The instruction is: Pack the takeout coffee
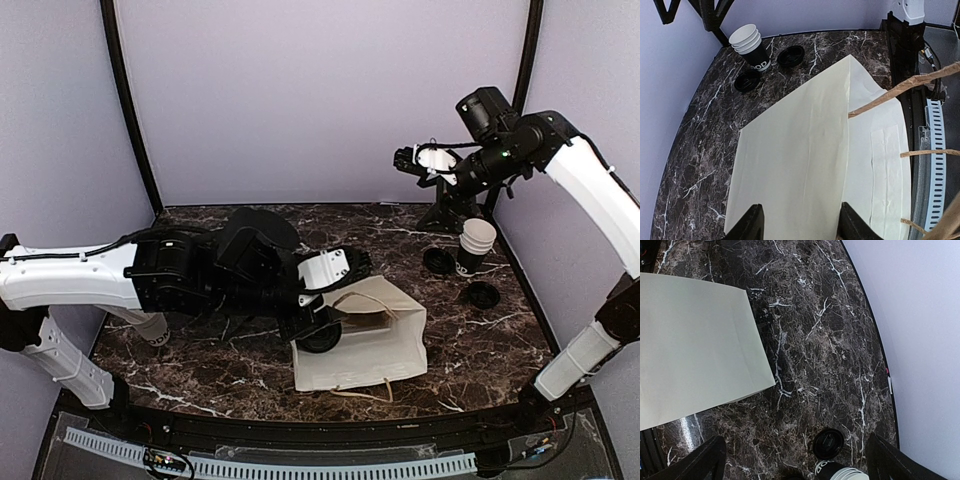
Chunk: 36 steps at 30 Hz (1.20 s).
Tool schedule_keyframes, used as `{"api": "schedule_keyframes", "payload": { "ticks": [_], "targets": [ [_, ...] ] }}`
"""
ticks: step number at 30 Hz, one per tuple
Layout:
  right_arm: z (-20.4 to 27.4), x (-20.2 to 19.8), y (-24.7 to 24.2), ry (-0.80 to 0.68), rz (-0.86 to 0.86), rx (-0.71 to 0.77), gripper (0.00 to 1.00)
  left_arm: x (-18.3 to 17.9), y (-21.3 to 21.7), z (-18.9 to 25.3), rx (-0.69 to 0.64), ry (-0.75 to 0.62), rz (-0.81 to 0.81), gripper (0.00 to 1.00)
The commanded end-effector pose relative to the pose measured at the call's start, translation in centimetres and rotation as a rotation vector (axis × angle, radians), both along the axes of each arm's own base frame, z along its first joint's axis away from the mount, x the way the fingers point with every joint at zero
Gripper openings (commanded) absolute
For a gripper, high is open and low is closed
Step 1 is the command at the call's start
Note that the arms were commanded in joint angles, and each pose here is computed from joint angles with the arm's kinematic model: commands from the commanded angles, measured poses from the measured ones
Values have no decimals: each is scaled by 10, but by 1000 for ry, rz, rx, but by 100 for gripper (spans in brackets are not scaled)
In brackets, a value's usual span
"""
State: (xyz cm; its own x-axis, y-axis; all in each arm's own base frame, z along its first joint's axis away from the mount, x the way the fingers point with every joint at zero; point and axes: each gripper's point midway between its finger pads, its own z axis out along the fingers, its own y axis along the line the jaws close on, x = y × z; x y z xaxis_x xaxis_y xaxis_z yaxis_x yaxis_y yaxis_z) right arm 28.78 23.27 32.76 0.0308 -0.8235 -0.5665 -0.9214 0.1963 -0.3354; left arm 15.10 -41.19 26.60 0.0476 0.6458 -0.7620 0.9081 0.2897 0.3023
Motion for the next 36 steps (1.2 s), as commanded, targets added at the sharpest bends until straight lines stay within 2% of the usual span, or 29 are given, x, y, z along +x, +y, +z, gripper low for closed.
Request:
{"api": "schedule_keyframes", "payload": {
  "ticks": [1, 9, 15, 18, 21, 23, 25, 29, 36],
  "targets": [
    [3, -8, -2, 4, 22, 8, 99, -18, -1, -7, -11, 89, -64, 52],
    [3, -7, 0, 8, 30, 13, 99, -12, -3, -7, -13, 64, -47, 51],
    [17, -11, 1, -12, 44, 31, 99, 9, 3, 0, -59, 94, 9, 48],
    [50, -29, 9, -21, 127, 117, 98, 19, 7, 4, -100, 123, 23, 48],
    [88, -72, 24, 0, 320, 235, 95, 35, 11, 1, -125, 159, 66, 47],
    [97, -96, 37, 11, 409, 270, 92, 45, 12, 0, -142, 175, 87, 47],
    [81, -114, 52, 29, 473, 214, 87, 50, 10, 4, -172, 192, 88, 47],
    [31, -138, 74, 14, 571, 4, 78, 57, 7, 14, -236, 222, 89, 47],
    [6, -168, 96, -54, 670, -149, 71, 65, 10, 2, -229, 279, 128, 46]
  ]
}}
